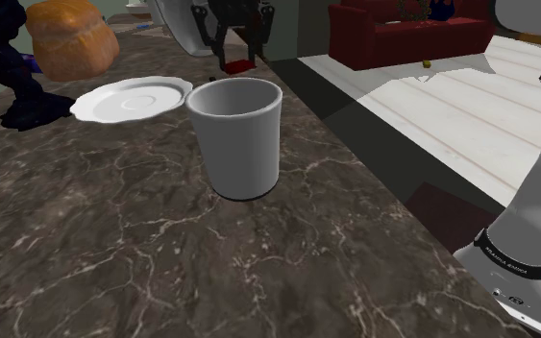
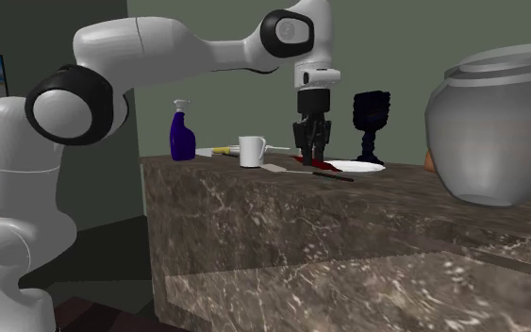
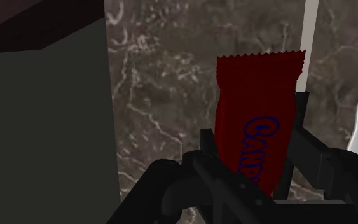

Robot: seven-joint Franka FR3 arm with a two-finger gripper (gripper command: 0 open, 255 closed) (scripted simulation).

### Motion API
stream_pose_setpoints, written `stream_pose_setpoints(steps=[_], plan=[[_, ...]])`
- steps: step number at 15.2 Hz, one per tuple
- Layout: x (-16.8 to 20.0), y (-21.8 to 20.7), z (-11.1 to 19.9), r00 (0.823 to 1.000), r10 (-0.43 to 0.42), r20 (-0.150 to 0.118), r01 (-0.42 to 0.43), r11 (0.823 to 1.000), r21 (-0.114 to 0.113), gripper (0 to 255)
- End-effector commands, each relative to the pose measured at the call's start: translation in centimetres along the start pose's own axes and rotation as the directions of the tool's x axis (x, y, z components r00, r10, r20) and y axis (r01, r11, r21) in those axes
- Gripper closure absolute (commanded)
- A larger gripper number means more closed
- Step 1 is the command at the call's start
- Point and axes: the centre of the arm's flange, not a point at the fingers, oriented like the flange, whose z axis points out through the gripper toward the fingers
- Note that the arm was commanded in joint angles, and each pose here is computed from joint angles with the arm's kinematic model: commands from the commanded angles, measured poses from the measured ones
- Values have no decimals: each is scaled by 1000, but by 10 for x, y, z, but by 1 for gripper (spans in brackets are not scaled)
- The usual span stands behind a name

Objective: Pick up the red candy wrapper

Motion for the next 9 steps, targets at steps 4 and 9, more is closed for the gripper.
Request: stream_pose_setpoints(steps=[4,9], plan=[[-1,-1,-26,1000,0,0,0,1000,0,255],[-1,-2,-42,1000,0,0,0,1000,0,255]])
